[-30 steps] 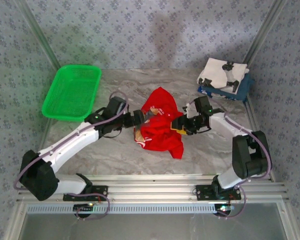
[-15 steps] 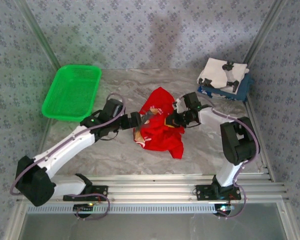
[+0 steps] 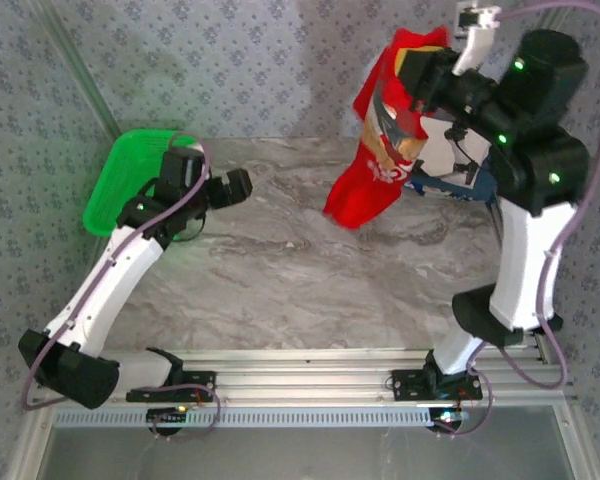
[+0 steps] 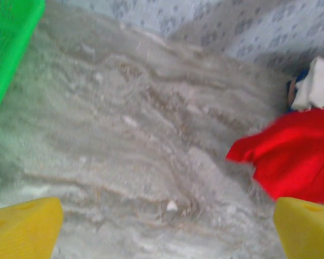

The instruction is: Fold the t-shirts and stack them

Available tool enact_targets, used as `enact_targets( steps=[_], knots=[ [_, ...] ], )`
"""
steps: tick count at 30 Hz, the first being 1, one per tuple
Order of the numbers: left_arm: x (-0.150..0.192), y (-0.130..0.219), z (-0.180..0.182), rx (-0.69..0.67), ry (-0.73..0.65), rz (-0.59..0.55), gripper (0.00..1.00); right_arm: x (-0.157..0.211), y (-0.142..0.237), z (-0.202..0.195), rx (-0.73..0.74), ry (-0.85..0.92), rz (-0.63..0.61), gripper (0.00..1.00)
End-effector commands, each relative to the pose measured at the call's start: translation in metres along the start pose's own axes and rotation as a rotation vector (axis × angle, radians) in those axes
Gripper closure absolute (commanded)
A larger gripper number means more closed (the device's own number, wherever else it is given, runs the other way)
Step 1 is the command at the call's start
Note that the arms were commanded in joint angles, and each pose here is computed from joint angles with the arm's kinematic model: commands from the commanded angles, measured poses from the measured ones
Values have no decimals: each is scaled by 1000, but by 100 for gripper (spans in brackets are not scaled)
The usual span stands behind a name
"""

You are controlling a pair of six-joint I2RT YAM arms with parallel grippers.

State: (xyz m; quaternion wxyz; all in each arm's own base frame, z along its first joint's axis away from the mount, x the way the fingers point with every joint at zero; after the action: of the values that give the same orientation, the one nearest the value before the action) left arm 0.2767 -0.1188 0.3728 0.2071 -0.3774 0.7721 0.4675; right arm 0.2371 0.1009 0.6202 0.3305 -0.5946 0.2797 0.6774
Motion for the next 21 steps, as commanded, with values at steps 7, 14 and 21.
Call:
enact_targets(
  steps=[7, 14, 21],
  knots=[
    [-9, 2, 10, -9, 3, 7, 0, 136, -100, 26, -211, -82, 557, 100],
    [41, -10, 50, -92, 81, 112, 0, 300, -170, 56, -376, -193, 928, 100],
    [97, -21, 72, -112, 142, 245, 0, 370, -196, 77, -497, -278, 1106, 68]
  ],
)
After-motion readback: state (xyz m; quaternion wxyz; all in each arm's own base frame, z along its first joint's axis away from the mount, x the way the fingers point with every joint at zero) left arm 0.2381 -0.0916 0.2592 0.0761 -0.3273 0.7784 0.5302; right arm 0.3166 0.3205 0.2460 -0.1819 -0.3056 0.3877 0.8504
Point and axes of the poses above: each hand's point on the last joint's axis, 136 mm out from that joint toward the fingers, its own y axis back along the fingers, its own z axis along the line the jaws close on, x = y × z, the point moved 10 cm from there along y, back along the fingers, and after that the axes turned 6 degrees about y, right-handed, at the moved point
